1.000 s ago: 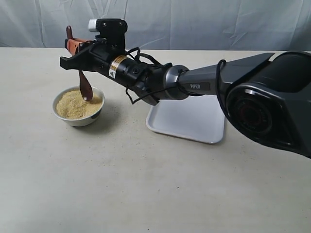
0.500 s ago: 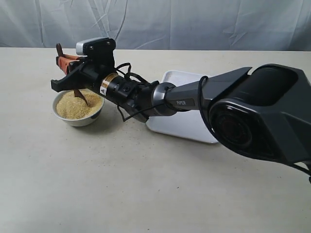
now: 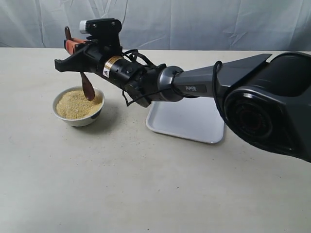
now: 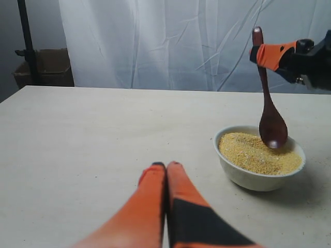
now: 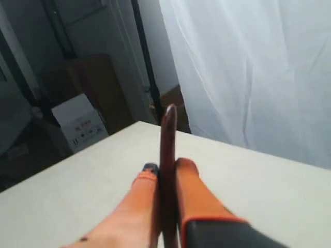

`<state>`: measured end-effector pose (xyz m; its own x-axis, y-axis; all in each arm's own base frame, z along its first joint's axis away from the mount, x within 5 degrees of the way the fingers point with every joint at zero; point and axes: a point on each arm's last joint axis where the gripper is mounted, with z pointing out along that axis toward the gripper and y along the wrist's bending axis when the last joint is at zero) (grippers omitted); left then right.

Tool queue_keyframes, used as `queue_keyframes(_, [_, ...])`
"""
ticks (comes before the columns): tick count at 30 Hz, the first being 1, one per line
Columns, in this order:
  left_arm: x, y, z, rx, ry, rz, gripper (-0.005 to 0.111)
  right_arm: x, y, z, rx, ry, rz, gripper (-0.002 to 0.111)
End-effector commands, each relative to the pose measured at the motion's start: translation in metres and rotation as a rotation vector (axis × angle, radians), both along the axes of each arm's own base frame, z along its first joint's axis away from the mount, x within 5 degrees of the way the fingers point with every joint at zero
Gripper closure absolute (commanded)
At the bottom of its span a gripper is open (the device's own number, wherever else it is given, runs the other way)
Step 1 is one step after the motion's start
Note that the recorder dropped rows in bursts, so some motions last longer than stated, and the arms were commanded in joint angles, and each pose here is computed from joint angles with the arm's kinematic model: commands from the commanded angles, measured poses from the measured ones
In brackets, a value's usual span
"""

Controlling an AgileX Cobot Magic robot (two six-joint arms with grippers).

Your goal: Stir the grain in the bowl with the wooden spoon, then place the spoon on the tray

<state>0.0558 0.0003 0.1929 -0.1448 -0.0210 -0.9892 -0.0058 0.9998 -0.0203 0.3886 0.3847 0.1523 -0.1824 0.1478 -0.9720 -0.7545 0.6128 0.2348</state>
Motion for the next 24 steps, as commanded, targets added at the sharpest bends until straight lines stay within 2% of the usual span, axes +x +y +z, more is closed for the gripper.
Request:
queue_keyframes(1, [0.000,0.000,0.000,0.004,-0.009,0.000,0.107,0.002,-0.001,-0.016,-0.035,0.026,-0.011,0.109])
queue_keyframes(10, [0.000,0.000,0.000,0.004,-0.009,0.000,0.107,-0.013,0.015,-0.027,0.008,0.023,0.033,0.109])
queue_keyframes(19, [0.000,0.000,0.000,0.004,-0.009,0.000,0.107,-0.012,0.013,-0.014,0.096,0.006,0.007,0.109])
queue_keyframes(24, [0.000,0.000,0.000,0.004,-0.009,0.000,0.107,-0.010,0.010,0.010,0.114,-0.027,0.002,0.109])
